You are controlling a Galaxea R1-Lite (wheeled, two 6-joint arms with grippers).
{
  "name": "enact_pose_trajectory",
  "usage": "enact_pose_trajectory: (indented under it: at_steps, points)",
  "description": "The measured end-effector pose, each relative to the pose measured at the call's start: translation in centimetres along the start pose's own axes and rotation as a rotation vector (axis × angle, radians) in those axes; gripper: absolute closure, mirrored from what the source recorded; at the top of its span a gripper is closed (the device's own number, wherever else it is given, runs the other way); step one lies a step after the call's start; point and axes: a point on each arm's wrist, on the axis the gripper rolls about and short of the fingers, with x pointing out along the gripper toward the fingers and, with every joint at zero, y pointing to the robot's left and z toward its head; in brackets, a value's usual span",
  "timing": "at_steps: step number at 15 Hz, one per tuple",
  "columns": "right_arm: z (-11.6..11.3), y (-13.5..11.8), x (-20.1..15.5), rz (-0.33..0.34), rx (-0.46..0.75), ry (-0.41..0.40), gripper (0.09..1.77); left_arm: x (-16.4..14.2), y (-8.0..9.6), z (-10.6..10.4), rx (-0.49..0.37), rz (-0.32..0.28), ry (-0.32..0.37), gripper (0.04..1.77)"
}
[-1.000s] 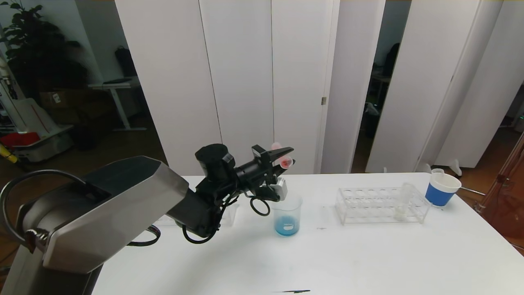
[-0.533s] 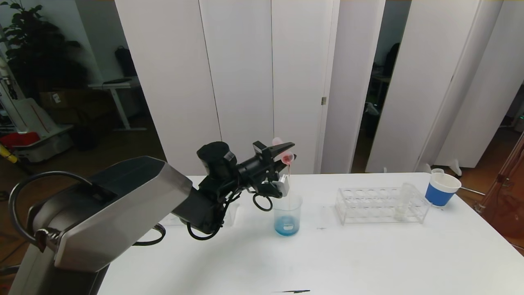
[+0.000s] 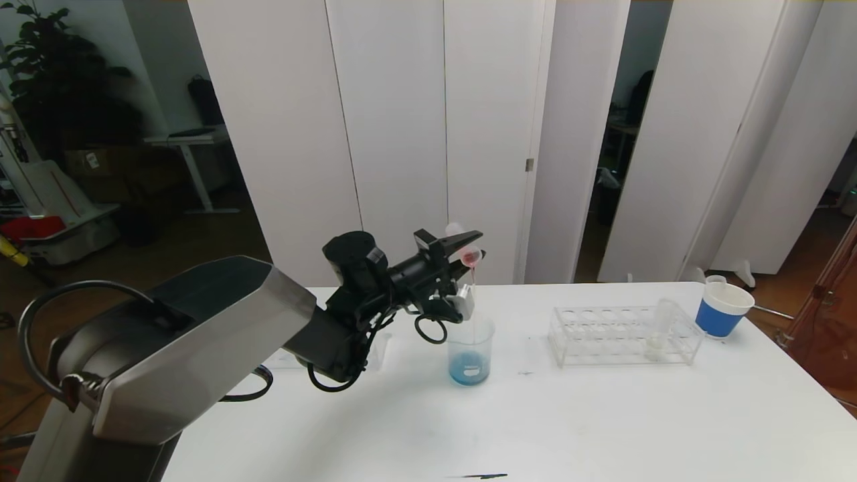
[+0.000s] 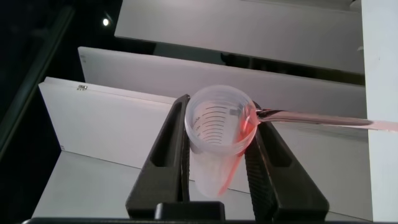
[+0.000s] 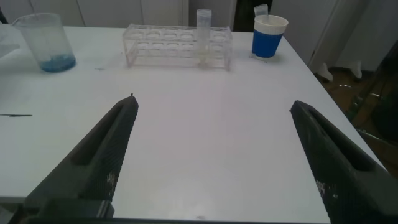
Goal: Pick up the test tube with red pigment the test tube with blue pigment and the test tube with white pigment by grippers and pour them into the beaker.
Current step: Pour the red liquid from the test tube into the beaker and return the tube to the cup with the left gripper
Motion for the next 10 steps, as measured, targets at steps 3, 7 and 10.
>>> enact_pose_trajectory:
  at_steps: [3, 7, 10]
  points:
    - [0.0, 0.0, 0.0, 0.0, 0.0, 0.0, 0.11, 0.09, 0.1, 0.06, 0.004, 0.008, 0.002, 1.21]
    - [0.0, 0.0, 0.0, 0.0, 0.0, 0.0, 0.11, 0.13, 0.18, 0.09, 0.005, 0.011, 0.003, 1.21]
    - [0.0, 0.0, 0.0, 0.0, 0.0, 0.0, 0.11, 0.22, 0.15, 0.24, 0.005, 0.011, -0.001, 1.21]
